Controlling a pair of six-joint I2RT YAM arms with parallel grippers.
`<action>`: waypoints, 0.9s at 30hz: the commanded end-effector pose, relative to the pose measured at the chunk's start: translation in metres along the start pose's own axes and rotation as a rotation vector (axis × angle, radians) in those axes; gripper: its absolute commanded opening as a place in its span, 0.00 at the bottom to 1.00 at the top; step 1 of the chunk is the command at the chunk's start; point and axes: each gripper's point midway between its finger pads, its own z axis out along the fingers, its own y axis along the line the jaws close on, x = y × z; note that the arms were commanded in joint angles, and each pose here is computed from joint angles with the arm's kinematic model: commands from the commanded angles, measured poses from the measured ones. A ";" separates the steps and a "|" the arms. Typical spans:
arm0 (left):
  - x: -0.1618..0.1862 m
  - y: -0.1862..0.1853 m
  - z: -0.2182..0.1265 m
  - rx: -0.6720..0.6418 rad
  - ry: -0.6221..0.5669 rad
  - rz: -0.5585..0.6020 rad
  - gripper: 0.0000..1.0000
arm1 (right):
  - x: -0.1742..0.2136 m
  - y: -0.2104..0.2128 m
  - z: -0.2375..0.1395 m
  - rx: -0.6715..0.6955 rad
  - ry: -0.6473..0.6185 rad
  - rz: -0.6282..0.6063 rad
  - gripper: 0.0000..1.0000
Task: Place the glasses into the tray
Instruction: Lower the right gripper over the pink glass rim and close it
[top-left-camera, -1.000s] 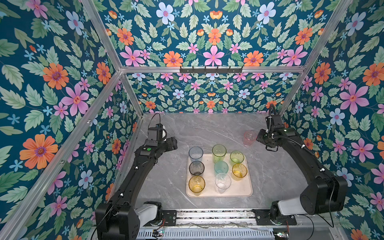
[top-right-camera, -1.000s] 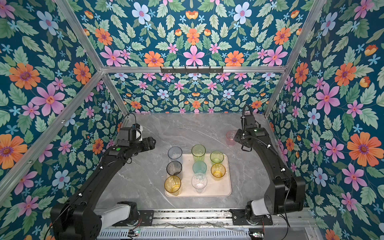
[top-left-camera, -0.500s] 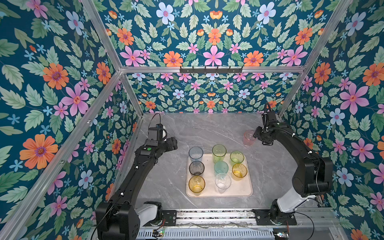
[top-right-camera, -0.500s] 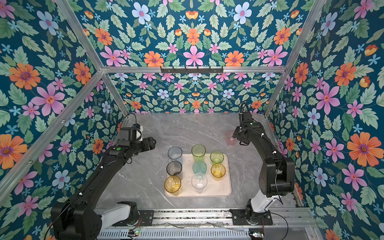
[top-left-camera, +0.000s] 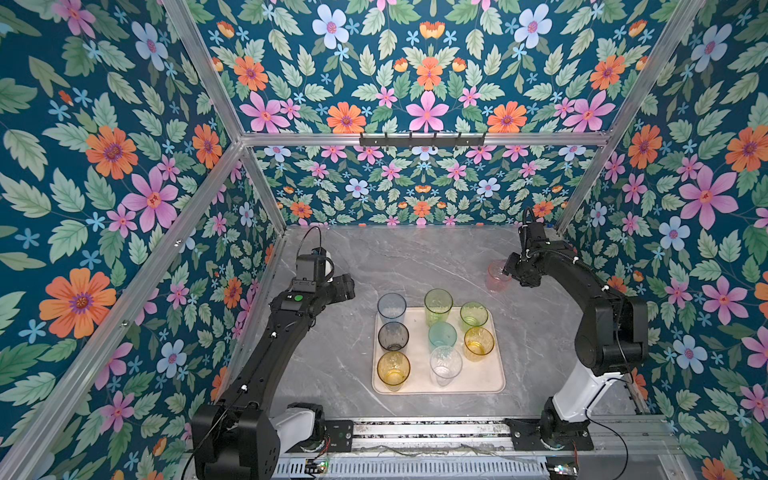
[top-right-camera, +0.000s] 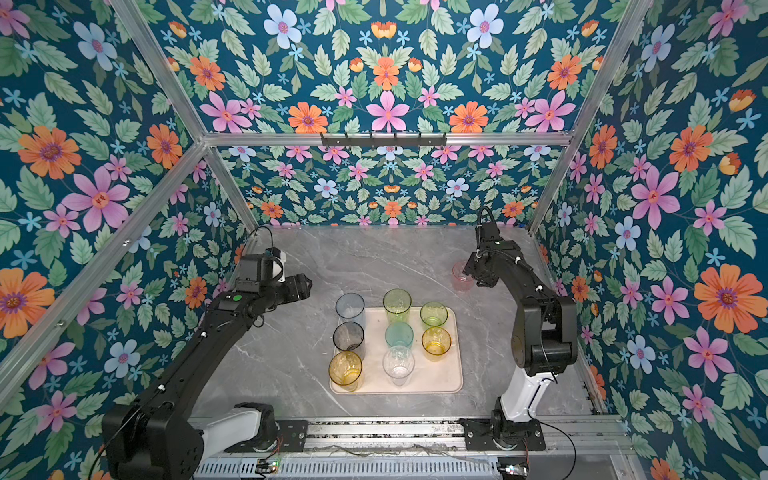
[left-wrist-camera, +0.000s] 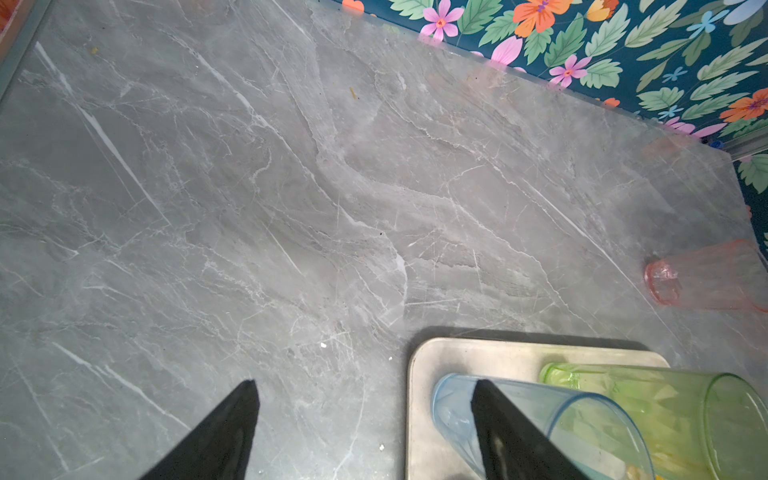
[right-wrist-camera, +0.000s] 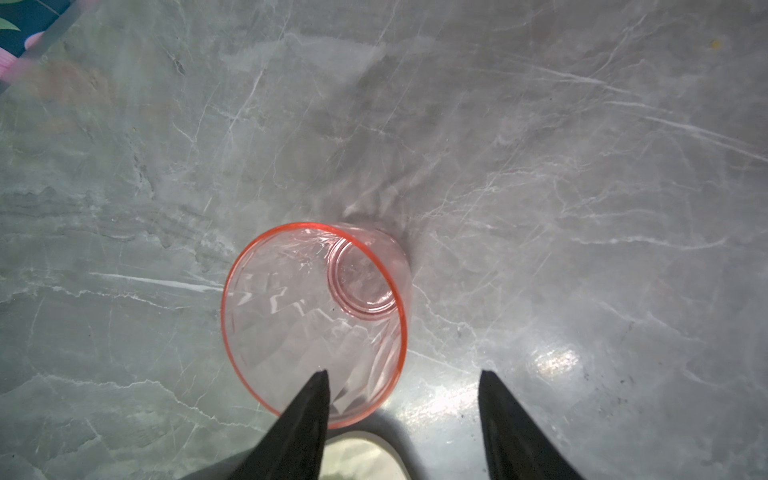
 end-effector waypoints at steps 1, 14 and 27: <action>-0.003 0.001 -0.001 -0.006 -0.013 0.001 0.83 | -0.001 0.001 0.003 0.004 0.006 -0.009 0.59; -0.003 0.001 -0.001 -0.005 -0.013 0.002 0.83 | 0.000 0.000 0.019 0.009 0.036 -0.009 0.53; -0.003 0.001 -0.001 -0.006 -0.011 0.003 0.83 | 0.004 -0.004 0.031 0.025 0.066 -0.012 0.46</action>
